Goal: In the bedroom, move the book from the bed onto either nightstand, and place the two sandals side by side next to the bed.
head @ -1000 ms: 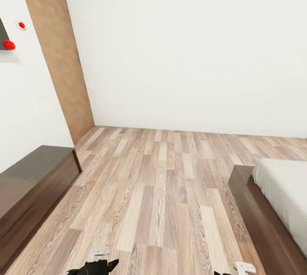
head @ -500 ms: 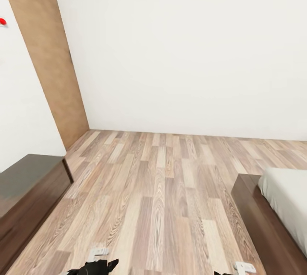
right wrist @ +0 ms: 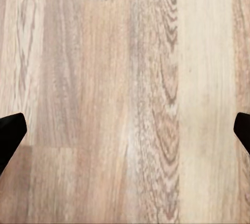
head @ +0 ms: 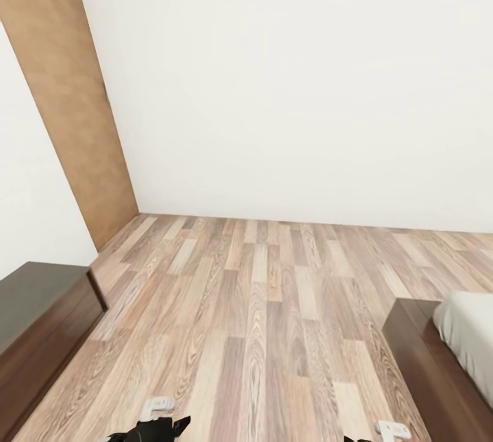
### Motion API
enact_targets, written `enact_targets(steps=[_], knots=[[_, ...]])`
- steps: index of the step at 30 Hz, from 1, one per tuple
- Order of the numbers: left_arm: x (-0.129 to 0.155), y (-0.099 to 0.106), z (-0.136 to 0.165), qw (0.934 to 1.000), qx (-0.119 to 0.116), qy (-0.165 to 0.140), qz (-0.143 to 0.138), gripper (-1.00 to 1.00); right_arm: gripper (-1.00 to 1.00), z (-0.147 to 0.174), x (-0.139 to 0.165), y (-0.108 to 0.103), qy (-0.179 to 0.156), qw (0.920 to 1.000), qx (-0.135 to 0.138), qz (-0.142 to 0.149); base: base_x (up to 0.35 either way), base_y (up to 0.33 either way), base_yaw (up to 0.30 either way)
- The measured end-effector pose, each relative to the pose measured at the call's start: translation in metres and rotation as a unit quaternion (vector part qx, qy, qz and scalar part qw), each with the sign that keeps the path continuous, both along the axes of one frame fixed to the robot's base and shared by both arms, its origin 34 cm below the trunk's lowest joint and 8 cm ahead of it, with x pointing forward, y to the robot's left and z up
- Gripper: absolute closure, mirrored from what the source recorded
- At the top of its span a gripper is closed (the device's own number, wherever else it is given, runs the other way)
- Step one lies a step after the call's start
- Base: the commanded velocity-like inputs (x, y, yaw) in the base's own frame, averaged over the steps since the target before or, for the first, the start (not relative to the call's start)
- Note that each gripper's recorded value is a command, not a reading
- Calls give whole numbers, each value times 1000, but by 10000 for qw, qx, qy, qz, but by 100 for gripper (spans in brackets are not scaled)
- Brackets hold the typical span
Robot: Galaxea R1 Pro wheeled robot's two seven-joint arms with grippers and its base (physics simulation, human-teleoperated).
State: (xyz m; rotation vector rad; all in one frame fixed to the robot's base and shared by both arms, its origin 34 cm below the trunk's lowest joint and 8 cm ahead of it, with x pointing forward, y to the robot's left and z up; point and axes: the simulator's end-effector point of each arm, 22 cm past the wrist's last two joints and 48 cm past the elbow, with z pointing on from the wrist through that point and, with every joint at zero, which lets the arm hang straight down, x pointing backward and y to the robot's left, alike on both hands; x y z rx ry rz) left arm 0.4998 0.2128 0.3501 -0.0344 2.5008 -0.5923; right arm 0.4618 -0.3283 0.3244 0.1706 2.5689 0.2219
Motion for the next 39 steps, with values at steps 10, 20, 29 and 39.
enact_targets(steps=[10, 20, 29, 39], knots=[[0, 0, 0, 10000, 0, 1, 0, -100, -100, 0, 0, 0, 0, 10000, 0, 0, 321, 0, 0], [0, 0, 0, 10000, 0, 2, 1, -100, -100, 0, 0, 0, 0, 10000, 0, 0, 321, 0, 0], [0, 0, 0, 10000, -1, 3, -1, -100, -100, 0, 0, 0, 0, 10000, 0, 0, 321, 0, 0], [0, 0, 0, 10000, 0, 5, -3, -100, -100, 0, 0, 0, 0, 10000, 0, 0, 321, 0, 0]])
